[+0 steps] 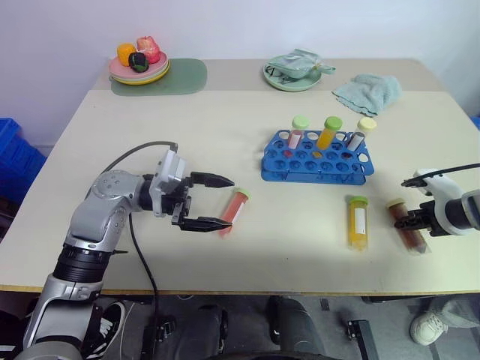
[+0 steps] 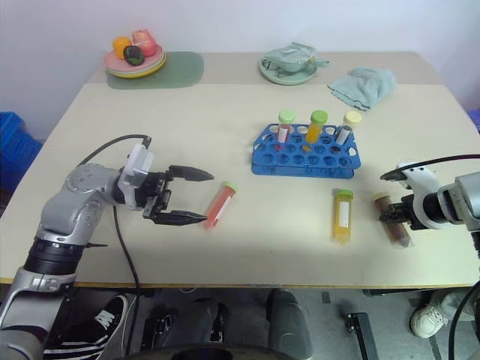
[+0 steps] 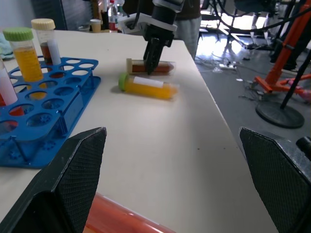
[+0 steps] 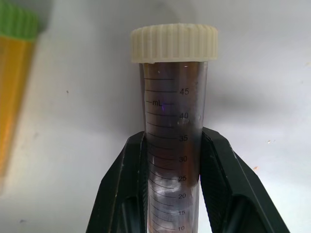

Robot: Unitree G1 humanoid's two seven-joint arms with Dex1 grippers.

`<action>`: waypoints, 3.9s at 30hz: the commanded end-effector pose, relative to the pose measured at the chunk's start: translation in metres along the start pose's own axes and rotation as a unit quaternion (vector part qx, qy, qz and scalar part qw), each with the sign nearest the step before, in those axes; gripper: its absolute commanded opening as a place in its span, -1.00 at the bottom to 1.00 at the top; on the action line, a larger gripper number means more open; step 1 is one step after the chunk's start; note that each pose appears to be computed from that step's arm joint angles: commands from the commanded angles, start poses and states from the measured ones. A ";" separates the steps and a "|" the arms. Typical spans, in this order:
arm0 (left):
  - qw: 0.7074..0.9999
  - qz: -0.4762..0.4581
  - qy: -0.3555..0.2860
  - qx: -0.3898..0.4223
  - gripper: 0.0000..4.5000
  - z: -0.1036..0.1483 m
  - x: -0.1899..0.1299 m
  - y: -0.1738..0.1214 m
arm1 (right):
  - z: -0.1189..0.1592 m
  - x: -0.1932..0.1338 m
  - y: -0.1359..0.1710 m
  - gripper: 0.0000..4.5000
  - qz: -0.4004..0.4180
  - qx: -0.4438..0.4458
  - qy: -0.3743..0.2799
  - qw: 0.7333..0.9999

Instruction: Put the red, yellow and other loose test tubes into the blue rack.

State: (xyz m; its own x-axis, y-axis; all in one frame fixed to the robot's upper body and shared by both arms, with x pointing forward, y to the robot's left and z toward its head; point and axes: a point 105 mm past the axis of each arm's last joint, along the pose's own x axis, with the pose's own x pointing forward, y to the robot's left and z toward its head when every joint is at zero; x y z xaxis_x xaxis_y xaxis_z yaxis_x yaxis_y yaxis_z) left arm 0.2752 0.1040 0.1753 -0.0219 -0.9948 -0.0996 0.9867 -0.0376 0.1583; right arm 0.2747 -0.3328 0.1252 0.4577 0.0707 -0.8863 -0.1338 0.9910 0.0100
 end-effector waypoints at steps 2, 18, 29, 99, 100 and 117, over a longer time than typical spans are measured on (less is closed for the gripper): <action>1.000 -0.002 -0.006 0.011 1.00 0.005 -0.001 0.002 | 0.018 -0.027 0.005 -0.62 0.020 -0.043 -0.067 0.997; 0.999 0.027 -0.012 0.028 1.00 0.012 -0.013 0.036 | 0.082 -0.107 0.056 -0.62 0.135 -0.007 -0.522 0.842; 0.999 0.031 0.002 0.025 1.00 0.021 -0.019 0.045 | 0.093 -0.079 0.069 -0.62 -0.004 0.025 -0.672 0.740; 0.998 0.047 0.021 0.022 1.00 0.036 -0.026 0.036 | 0.100 0.007 0.071 -0.62 -0.035 -0.018 -0.674 0.737; 0.998 0.047 0.021 0.022 1.00 0.036 -0.026 0.036 | 0.100 0.008 0.072 -0.62 -0.035 -0.019 -0.674 0.738; 0.998 0.050 0.020 0.018 1.00 0.033 -0.028 0.037 | 0.102 -0.007 0.064 0.99 -0.035 -0.002 -0.683 0.729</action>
State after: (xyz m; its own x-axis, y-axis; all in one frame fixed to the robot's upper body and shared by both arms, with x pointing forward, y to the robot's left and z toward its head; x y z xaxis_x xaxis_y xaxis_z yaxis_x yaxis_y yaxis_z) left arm 0.3086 0.1227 0.2075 0.0746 -0.9862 -0.1475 0.9850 0.0498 0.1653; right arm 0.3567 -0.2514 0.1561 0.9371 0.0875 0.3380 -0.0946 0.9955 0.0045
